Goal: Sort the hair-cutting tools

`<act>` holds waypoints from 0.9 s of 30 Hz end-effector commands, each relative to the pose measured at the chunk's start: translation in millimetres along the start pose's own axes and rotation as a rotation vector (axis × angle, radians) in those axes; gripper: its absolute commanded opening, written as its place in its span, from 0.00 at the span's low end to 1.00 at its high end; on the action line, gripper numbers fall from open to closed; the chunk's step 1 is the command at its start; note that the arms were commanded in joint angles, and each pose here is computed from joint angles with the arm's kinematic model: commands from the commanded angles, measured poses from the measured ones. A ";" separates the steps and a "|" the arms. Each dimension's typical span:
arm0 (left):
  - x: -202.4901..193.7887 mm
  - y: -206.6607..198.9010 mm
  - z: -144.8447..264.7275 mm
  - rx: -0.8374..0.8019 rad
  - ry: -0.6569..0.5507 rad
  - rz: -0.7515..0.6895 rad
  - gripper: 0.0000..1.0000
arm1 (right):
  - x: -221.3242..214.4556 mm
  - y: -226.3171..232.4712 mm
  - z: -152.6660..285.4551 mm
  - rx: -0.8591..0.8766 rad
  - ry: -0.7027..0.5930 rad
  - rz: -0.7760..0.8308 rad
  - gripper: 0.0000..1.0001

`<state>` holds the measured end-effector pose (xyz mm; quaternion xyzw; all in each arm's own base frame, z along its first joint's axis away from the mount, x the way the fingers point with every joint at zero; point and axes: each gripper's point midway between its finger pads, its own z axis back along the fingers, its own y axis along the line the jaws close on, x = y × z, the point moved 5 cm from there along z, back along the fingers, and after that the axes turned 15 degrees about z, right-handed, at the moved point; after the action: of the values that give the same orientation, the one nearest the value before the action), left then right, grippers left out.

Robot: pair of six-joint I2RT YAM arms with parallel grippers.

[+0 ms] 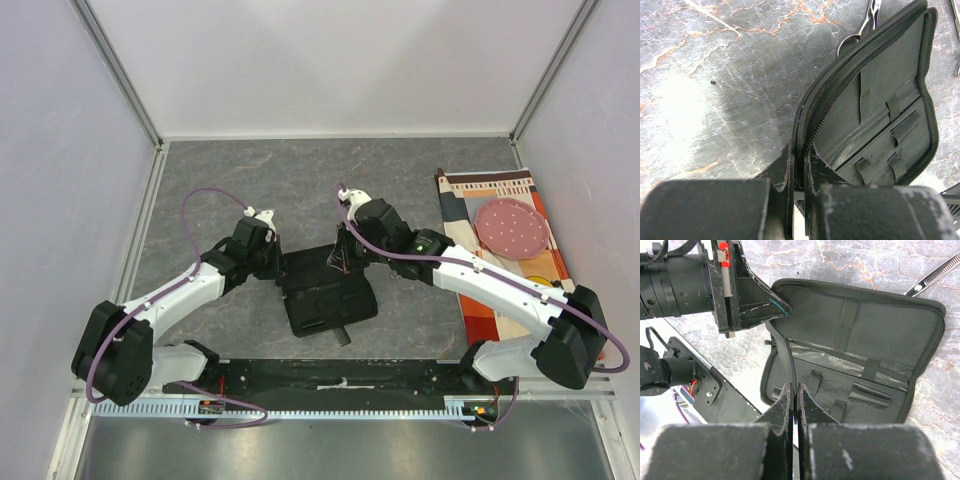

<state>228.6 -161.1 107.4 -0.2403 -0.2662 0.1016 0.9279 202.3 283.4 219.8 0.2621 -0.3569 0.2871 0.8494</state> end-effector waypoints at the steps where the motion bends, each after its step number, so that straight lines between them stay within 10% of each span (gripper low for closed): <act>1: -5.4 14.9 -1.9 0.073 -0.004 -0.048 0.02 | 30.6 -7.0 7.6 -0.065 -0.161 -0.029 0.00; 27: -4.0 20.4 -11.8 0.141 0.014 -0.056 0.02 | -12.6 -65.7 81.4 -0.127 -0.010 -0.029 0.00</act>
<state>229.1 -160.8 102.5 -0.2283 -0.2655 0.1022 0.9311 210.0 185.0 251.6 0.2066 -0.3957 0.2281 0.8652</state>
